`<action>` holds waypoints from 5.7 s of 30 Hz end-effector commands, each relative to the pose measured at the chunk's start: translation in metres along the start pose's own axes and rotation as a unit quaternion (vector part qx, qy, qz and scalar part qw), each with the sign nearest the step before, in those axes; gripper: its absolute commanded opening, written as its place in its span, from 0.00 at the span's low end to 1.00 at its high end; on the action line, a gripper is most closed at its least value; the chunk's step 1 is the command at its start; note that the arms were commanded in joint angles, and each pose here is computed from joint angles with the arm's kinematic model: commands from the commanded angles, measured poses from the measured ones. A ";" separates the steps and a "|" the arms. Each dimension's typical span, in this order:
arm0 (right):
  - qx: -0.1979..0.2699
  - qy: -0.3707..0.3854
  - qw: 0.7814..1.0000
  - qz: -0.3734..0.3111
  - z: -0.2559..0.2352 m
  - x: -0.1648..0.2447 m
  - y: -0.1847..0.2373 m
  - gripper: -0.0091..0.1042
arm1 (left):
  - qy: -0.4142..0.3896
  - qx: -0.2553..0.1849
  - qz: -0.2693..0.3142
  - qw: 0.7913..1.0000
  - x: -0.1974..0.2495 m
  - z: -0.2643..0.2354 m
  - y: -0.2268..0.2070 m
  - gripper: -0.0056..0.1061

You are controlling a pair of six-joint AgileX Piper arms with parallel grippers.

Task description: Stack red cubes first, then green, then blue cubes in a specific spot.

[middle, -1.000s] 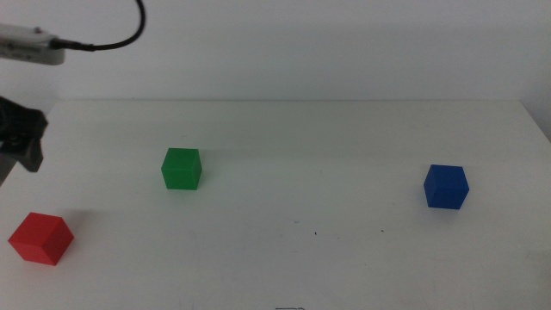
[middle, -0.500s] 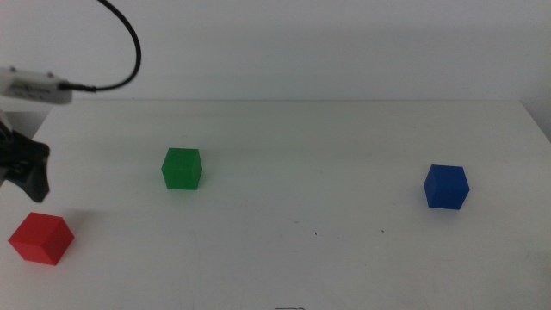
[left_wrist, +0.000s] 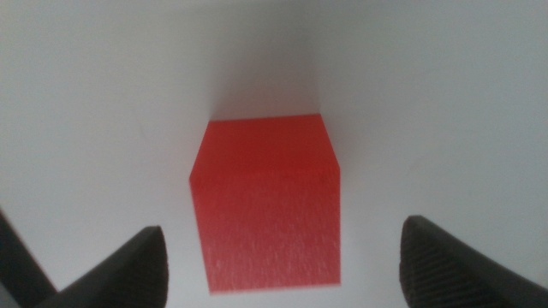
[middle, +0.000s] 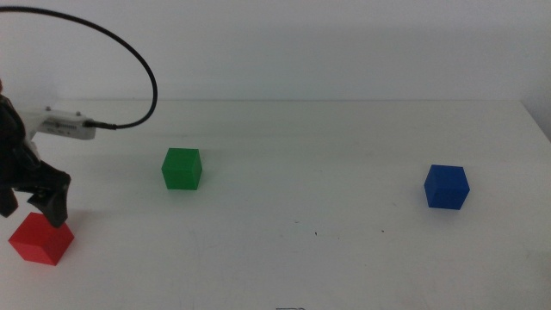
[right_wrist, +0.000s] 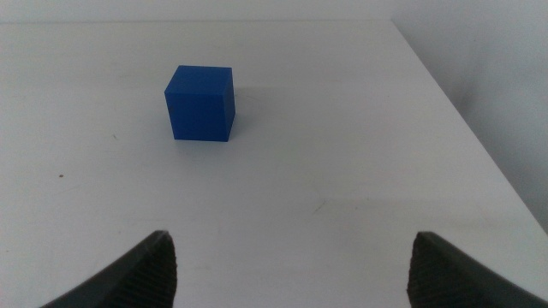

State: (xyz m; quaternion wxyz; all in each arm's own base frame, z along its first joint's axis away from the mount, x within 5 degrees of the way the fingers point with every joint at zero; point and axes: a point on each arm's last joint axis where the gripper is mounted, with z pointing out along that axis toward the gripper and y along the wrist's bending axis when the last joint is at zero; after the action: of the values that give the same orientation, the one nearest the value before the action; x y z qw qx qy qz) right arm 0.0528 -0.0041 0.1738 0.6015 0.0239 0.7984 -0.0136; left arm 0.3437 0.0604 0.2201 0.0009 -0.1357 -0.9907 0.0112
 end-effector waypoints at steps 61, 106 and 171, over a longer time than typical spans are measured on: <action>-0.002 -0.043 0.999 -0.011 -0.002 -0.009 0.000 0.71 | -0.067 0.015 -0.108 0.992 -0.057 -0.049 -0.255 0.14; -0.002 -0.043 0.999 -0.011 -0.002 -0.009 0.000 0.71 | -0.063 0.059 -0.071 0.994 -0.092 0.012 -0.353 0.14; -0.002 -0.042 0.999 -0.011 -0.002 -0.008 0.000 0.71 | -0.201 0.054 -0.112 0.972 -0.062 -0.138 -0.273 0.88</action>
State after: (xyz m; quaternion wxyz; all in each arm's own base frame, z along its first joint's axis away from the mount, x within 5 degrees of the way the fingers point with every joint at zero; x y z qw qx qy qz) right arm 0.0528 -0.0041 0.1738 0.6015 0.0239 0.7984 -0.0136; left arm 0.3440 -0.2350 0.3286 -0.1736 -0.0243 -0.9802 0.0919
